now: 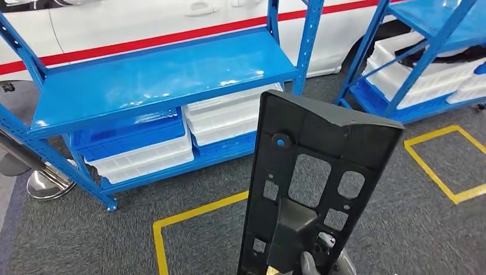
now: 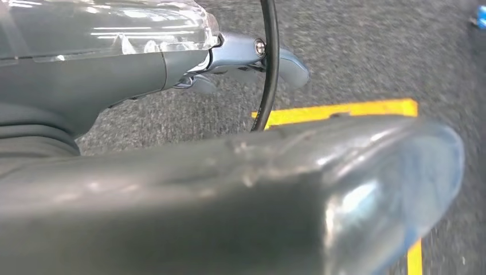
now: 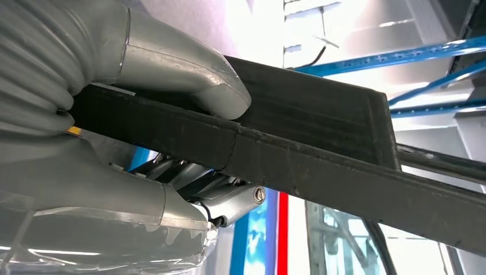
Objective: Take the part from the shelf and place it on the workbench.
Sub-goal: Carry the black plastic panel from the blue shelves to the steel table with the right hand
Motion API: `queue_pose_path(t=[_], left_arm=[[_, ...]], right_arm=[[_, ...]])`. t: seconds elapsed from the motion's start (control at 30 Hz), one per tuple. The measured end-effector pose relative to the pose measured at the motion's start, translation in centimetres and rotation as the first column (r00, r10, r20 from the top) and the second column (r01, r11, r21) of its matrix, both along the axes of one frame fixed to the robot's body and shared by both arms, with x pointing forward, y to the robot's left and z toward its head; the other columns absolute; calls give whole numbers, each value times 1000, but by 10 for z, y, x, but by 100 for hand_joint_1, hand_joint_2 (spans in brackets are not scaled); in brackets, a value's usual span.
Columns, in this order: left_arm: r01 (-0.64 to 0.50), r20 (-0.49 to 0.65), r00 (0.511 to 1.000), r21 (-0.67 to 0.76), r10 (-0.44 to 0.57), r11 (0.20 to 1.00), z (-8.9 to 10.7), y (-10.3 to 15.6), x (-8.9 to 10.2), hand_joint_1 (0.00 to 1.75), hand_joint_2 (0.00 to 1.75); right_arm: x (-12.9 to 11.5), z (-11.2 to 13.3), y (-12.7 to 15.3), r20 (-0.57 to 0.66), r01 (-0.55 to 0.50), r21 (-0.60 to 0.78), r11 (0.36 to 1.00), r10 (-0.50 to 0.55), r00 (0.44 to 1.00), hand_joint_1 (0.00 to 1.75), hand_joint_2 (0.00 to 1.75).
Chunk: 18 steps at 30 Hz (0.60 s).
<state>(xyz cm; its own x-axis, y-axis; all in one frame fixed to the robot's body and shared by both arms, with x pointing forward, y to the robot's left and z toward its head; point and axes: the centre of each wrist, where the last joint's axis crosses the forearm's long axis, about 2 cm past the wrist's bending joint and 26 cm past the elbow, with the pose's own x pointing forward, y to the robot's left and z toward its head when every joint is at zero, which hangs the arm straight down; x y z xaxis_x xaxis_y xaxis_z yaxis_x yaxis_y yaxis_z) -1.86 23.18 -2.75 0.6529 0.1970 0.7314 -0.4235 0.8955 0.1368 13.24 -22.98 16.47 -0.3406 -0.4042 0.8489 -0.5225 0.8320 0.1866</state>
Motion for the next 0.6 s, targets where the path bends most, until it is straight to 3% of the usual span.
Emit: queue_pose_path(t=[0.17,0.37,0.6], left_arm=[[36,105,994,60,-42,998,-3,24,6,0,0],[3,250,968,87,-25,996,-3,59,34,0,0],[129,350,919,169,-181,977,12,86,78,0,0]], right_arm=[[2,1,-1,10,8,-78,997,-7,1000,175,175],[5,2,-4,13,25,-127,992,-24,1000,175,175],[9,7,-11,30,33,-153,988,-29,999,175,175]])
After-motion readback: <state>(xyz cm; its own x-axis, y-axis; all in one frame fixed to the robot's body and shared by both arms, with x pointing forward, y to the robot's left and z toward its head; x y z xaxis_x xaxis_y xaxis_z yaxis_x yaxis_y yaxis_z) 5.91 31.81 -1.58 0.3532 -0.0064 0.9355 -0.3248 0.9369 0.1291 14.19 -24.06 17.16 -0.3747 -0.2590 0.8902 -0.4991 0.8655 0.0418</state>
